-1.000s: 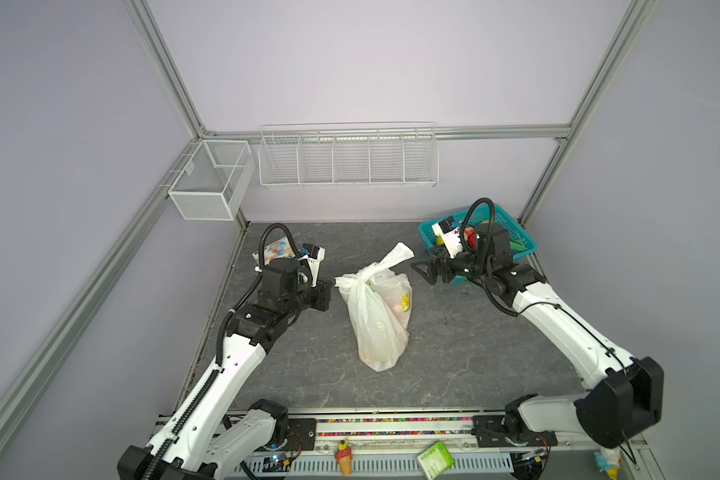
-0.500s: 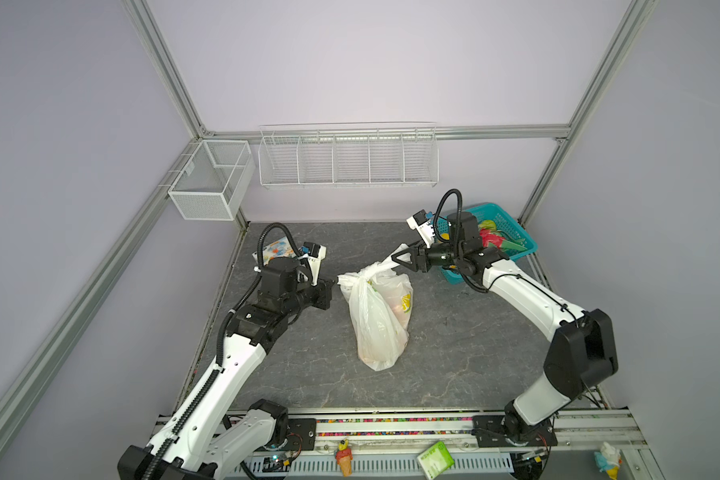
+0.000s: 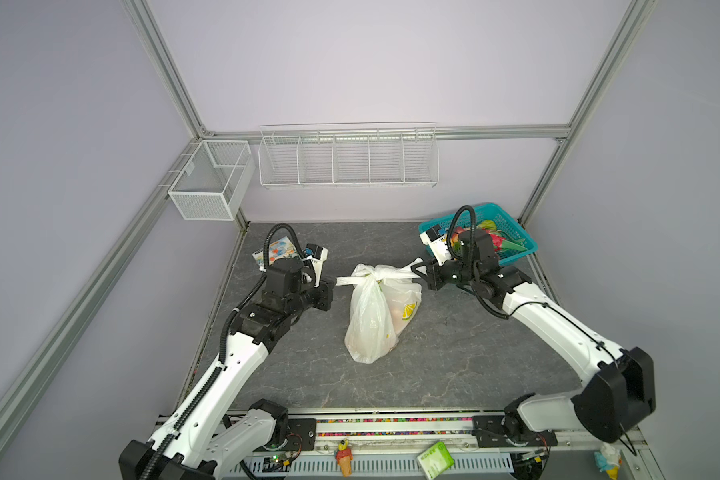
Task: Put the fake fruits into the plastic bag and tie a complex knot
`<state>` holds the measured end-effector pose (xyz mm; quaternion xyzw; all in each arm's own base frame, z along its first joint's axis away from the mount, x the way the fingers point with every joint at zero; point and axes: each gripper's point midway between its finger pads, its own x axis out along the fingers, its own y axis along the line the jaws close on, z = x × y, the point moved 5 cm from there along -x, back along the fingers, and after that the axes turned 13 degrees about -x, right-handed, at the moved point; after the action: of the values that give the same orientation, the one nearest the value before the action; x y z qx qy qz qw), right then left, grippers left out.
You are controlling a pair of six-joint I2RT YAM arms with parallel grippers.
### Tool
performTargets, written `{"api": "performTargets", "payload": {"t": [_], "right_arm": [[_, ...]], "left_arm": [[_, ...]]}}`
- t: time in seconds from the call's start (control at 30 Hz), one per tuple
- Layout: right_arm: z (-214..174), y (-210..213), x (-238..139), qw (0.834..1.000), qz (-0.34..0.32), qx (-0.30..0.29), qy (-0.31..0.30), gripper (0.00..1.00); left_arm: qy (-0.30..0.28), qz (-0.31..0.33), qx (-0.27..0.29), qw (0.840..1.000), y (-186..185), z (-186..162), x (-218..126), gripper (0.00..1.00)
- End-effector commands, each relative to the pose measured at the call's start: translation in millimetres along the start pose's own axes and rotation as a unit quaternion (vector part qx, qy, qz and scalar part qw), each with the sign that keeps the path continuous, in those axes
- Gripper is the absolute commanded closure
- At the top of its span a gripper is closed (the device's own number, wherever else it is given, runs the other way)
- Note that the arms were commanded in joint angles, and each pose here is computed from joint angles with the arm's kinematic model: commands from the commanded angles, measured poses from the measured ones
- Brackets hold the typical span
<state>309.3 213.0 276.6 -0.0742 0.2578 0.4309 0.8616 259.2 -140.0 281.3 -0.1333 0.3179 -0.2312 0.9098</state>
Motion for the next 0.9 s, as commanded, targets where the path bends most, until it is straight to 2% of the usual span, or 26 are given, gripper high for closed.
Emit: {"api": "performTargets", "payload": {"t": [0.0,0.23,0.4,0.57,0.63,0.77,0.87], "right_arm": [[-44,-42,-15,0.982,-0.163,0.002,0.092,0.93],[-75,-59,-18,0.96,-0.234,0.001,0.157,0.93],[-68,-56,-15,0.964,-0.223,-0.007,0.144,0.93],[-49,-32,-1,0.985,-0.142,-0.028,0.092,0.93],[-44,-27,3,0.987,-0.129,-0.032,0.085,0.93],[-39,-21,7,0.989,-0.119,-0.041,0.081,0.93],[-39,-19,9,0.988,-0.119,-0.046,0.084,0.93]], "left_arm": [[0.007,0.113,0.008,0.994,34,-7,-3,1.0],[0.026,0.152,0.012,0.988,48,-19,2,1.0],[0.036,0.158,0.025,0.986,49,-20,1,1.0],[0.021,0.03,0.022,0.999,16,-15,3,0.99],[0.016,-0.011,0.018,1.0,6,-13,3,0.85],[0.004,-0.024,-0.018,1.0,1,-3,4,0.55],[0.005,-0.046,-0.04,0.998,-6,3,6,0.39]]}}
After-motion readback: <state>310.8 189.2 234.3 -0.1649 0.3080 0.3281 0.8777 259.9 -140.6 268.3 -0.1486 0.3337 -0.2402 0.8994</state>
